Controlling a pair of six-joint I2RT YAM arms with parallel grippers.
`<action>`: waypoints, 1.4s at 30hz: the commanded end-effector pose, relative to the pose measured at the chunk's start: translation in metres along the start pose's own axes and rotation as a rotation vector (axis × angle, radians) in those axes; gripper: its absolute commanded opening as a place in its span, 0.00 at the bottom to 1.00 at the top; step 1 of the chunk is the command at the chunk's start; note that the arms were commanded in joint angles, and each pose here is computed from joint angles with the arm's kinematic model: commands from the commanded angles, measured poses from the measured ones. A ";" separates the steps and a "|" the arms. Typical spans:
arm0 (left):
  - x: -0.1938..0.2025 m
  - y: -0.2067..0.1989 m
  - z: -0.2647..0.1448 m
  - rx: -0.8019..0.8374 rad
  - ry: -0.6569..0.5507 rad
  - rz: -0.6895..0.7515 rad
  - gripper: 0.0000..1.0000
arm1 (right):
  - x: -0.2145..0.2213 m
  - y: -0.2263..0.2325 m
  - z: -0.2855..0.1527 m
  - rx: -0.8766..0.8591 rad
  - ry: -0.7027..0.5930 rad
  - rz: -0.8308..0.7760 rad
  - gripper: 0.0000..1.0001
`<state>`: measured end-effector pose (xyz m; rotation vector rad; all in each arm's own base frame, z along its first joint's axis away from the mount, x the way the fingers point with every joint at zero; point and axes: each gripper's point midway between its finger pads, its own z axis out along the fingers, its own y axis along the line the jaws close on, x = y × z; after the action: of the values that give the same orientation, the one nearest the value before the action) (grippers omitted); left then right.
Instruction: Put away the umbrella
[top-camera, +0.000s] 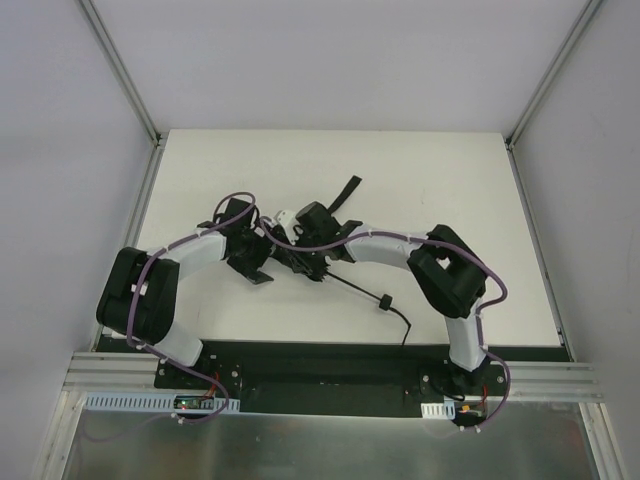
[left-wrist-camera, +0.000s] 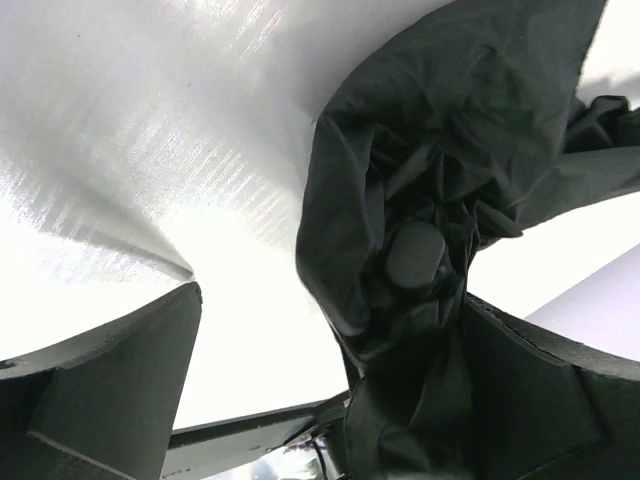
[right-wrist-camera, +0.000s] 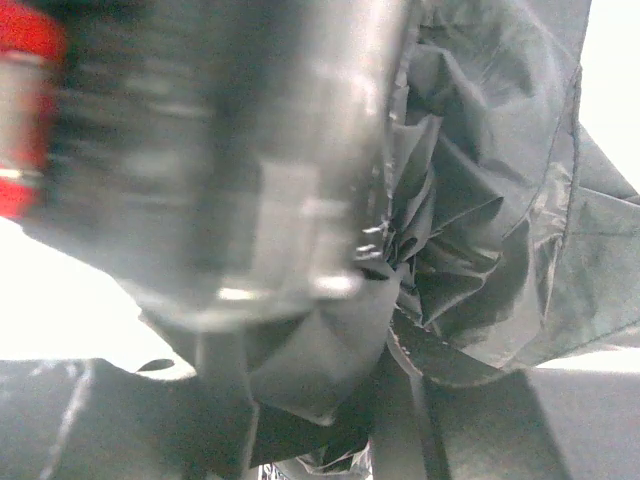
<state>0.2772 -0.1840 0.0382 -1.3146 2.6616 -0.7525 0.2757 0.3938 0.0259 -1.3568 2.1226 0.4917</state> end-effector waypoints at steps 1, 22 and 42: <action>-0.006 0.021 -0.009 -0.030 -0.032 0.059 0.99 | 0.062 0.033 -0.004 -0.239 0.243 0.291 0.00; 0.005 0.012 -0.005 0.215 -0.001 0.123 0.95 | 0.024 0.038 -0.002 -0.718 0.313 0.975 0.00; 0.016 0.054 0.041 -0.022 0.034 0.104 0.00 | 0.004 0.003 0.007 -0.617 0.231 0.957 0.17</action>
<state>0.2952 -0.2014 0.0335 -1.0998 2.5000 -1.0618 0.2597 0.4014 0.0351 -0.5342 2.8275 1.8663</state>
